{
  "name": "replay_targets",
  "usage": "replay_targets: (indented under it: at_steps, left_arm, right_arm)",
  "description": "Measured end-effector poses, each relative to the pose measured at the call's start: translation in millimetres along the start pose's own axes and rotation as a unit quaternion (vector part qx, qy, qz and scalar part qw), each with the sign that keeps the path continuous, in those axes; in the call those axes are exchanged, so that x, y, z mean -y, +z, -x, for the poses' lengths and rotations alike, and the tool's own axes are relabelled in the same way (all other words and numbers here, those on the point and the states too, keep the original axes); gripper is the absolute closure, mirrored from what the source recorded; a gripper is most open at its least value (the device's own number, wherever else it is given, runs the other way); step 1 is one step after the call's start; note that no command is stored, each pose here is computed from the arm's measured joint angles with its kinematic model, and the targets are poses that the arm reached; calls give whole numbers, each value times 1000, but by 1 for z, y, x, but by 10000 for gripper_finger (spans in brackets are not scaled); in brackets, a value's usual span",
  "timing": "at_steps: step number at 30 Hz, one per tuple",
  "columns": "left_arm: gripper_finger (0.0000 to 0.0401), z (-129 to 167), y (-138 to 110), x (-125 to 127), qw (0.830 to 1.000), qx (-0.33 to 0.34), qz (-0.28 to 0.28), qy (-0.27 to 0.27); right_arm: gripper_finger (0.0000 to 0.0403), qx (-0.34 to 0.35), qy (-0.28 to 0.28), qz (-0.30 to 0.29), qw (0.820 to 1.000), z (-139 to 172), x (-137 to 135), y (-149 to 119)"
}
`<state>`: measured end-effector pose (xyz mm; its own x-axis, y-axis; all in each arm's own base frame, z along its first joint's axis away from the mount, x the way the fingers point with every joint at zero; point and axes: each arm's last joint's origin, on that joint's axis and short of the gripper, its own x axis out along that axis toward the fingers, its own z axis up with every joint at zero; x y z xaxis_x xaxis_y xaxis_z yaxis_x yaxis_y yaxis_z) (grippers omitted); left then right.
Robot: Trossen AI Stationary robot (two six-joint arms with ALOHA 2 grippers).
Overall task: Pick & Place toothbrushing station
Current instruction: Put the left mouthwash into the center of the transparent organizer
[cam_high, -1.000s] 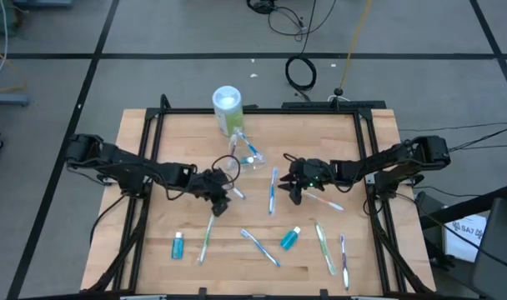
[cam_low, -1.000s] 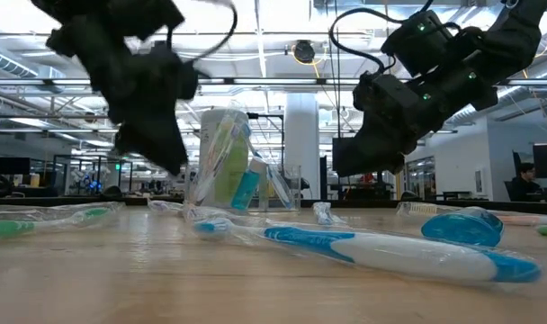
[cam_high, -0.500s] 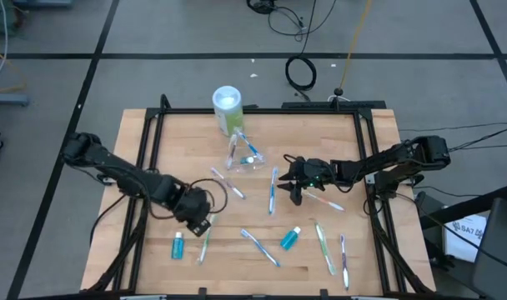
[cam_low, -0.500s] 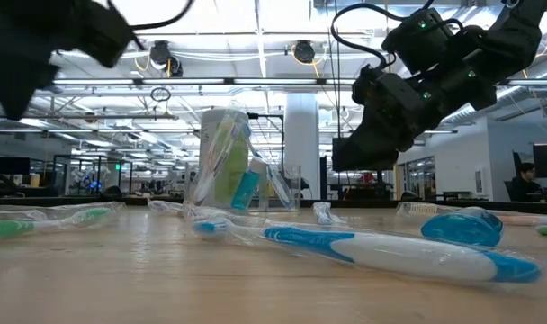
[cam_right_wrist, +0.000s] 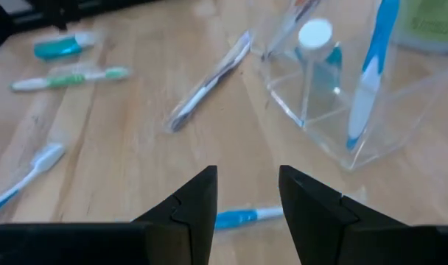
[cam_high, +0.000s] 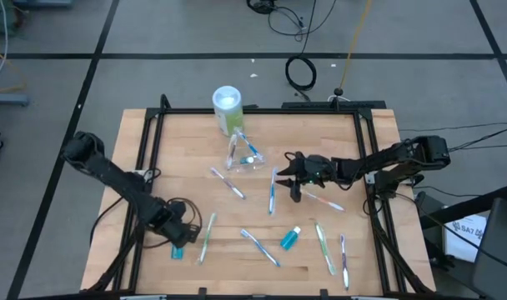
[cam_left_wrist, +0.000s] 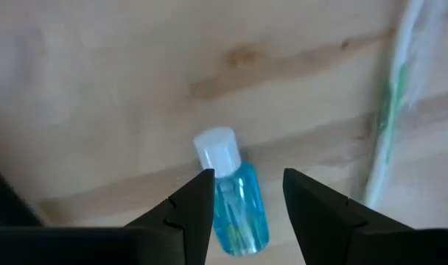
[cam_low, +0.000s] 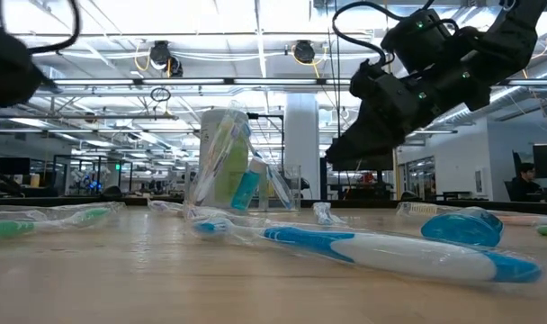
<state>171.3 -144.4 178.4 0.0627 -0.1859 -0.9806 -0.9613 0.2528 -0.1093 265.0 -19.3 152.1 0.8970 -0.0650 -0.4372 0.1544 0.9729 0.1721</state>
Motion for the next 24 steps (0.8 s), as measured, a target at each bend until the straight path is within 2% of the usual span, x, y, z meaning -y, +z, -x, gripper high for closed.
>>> replay_targets:
  at_steps: [8, 18, 24]
  left_arm:
    - [235, -18, -6, -14, 999, 10, 37, -9]
    - [237, -35, 0, -27, 999, 23, 32, -9]
    - [285, -35, 0, -26, 999, 18, 34, -16]
  right_arm:
    - [261, 17, -6, 9, 1000, 0, 5, 4]
    - [261, 16, -5, 8, 1000, 0, 4, 4]
    - [261, 16, -5, 7, 1000, 0, 5, 4]
